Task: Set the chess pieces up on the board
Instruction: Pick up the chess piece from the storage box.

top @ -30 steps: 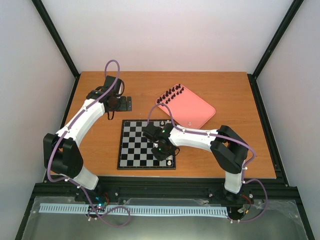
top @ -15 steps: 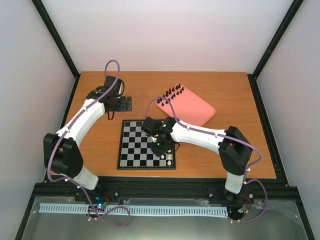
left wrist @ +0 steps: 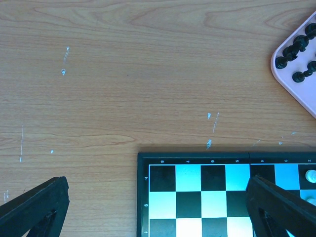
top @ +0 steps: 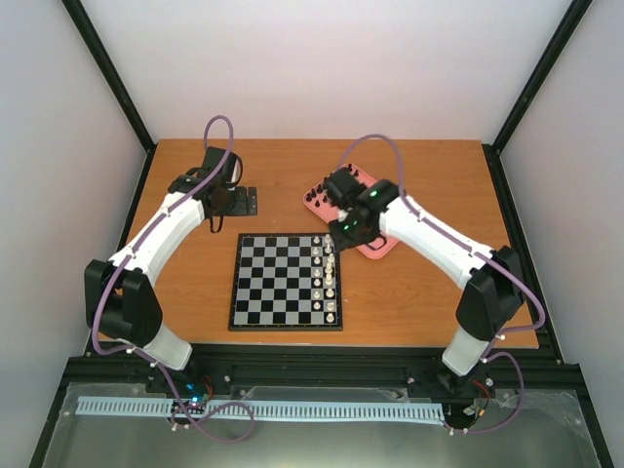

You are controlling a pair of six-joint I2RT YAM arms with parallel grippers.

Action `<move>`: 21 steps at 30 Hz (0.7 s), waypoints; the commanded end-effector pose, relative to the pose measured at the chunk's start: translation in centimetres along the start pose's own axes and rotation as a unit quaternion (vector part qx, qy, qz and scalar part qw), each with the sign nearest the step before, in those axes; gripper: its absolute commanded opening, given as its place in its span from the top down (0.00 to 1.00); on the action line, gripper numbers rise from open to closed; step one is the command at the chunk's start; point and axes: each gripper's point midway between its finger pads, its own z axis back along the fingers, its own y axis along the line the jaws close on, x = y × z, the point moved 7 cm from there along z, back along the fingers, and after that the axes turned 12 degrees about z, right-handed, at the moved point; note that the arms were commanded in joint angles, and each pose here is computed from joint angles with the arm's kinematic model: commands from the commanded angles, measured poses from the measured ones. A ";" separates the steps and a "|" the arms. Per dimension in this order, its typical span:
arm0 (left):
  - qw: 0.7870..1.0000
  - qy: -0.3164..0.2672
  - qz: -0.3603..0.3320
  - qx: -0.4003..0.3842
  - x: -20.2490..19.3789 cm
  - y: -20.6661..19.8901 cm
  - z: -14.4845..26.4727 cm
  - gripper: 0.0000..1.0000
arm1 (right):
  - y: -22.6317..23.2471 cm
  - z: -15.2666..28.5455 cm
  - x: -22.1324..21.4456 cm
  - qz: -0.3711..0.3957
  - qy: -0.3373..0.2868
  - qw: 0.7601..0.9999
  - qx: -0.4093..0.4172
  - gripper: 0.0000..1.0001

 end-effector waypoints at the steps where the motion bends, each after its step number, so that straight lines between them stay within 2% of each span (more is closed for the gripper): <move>1: 1.000 -0.019 0.008 -0.017 1.3 -0.7 0.8 0.00 | -6.0 -2.6 -0.2 -0.055 0.045 0.997 -0.033 0.46; 5: 1.000 -0.014 0.005 -0.014 1.2 -0.7 0.6 0.00 | -9.5 -5.7 0.0 -0.082 0.077 0.993 -0.047 0.45; 8: 1.000 -0.012 0.004 -0.018 1.1 -0.8 0.5 0.00 | -11.2 -8.0 0.0 -0.103 0.087 0.991 -0.026 0.45; 11: 1.000 -0.008 0.007 -0.021 1.1 -0.9 0.2 0.00 | -12.0 -10.0 -0.1 -0.111 0.103 0.988 -0.001 0.46; 18: 1.000 -0.002 0.009 -0.017 0.9 -0.9 -0.3 0.00 | -13.1 -12.2 0.1 -0.110 0.112 0.988 -0.009 0.47; 21: 1.000 0.002 0.009 -0.012 0.8 -0.8 -0.6 0.00 | -13.6 -13.0 0.2 -0.114 0.114 0.987 -0.005 0.52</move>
